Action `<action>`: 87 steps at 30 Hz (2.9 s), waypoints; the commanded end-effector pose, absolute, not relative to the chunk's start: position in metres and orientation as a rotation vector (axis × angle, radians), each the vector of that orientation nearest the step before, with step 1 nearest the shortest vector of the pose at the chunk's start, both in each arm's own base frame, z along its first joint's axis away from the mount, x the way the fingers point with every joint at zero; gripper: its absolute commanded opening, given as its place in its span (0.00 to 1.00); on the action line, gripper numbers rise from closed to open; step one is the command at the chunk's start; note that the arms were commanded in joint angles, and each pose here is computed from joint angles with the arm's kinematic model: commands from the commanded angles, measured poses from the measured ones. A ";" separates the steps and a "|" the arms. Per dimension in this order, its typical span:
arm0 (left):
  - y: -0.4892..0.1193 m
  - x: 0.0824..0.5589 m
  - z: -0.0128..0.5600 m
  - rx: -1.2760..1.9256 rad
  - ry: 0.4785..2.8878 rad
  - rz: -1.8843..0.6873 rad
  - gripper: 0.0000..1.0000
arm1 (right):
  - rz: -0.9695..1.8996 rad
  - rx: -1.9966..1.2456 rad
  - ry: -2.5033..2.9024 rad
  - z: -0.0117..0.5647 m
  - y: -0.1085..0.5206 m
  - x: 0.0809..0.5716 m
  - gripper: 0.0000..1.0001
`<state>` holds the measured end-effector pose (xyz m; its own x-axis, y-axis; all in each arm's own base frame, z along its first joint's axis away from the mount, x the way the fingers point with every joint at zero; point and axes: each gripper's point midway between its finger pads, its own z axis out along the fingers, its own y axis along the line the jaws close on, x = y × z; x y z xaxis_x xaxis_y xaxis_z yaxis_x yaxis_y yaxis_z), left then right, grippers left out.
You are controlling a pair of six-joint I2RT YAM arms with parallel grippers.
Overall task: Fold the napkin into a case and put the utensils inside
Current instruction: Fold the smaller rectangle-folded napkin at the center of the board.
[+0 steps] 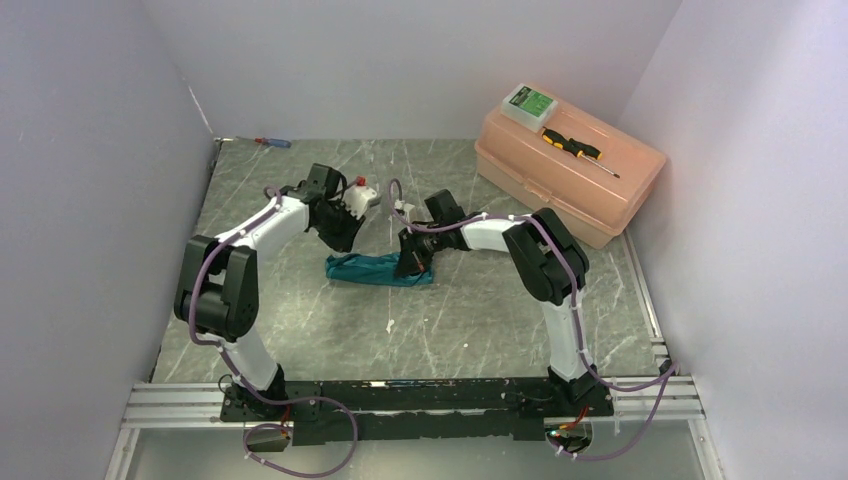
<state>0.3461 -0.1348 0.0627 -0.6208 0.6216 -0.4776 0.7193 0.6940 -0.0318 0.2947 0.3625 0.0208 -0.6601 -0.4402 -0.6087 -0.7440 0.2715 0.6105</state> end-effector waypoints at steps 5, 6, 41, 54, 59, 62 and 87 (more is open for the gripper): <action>-0.159 0.329 0.089 0.986 2.490 -0.531 0.28 | 1.286 -1.069 2.415 -0.015 0.346 0.278 0.00; -0.163 0.325 0.092 0.985 2.491 -0.573 0.28 | 1.282 -1.067 2.419 -0.016 0.346 0.277 0.00; -0.185 0.324 0.072 1.056 2.398 -0.791 0.03 | 1.424 -1.048 2.421 -0.004 0.351 0.265 0.00; -0.166 0.328 0.052 1.120 2.399 -0.632 0.03 | 1.469 -1.012 2.359 0.024 0.364 0.276 0.00; -0.167 0.359 0.090 1.089 2.329 -0.591 0.03 | 1.467 -0.984 2.405 0.012 0.363 0.277 0.00; -0.176 0.362 0.119 1.084 2.300 -0.652 0.03 | 1.474 -0.960 2.435 0.003 0.361 0.276 0.00; -0.181 0.321 0.056 1.258 2.313 -0.710 0.03 | 1.599 -0.938 2.372 0.016 0.365 0.280 0.00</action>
<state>0.3072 -0.1748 0.0476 -0.5366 0.6604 -0.5253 0.8404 0.4741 -0.2624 0.2786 0.3643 0.0220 -0.8076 -0.4112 -0.4227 -0.5486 0.2610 0.7943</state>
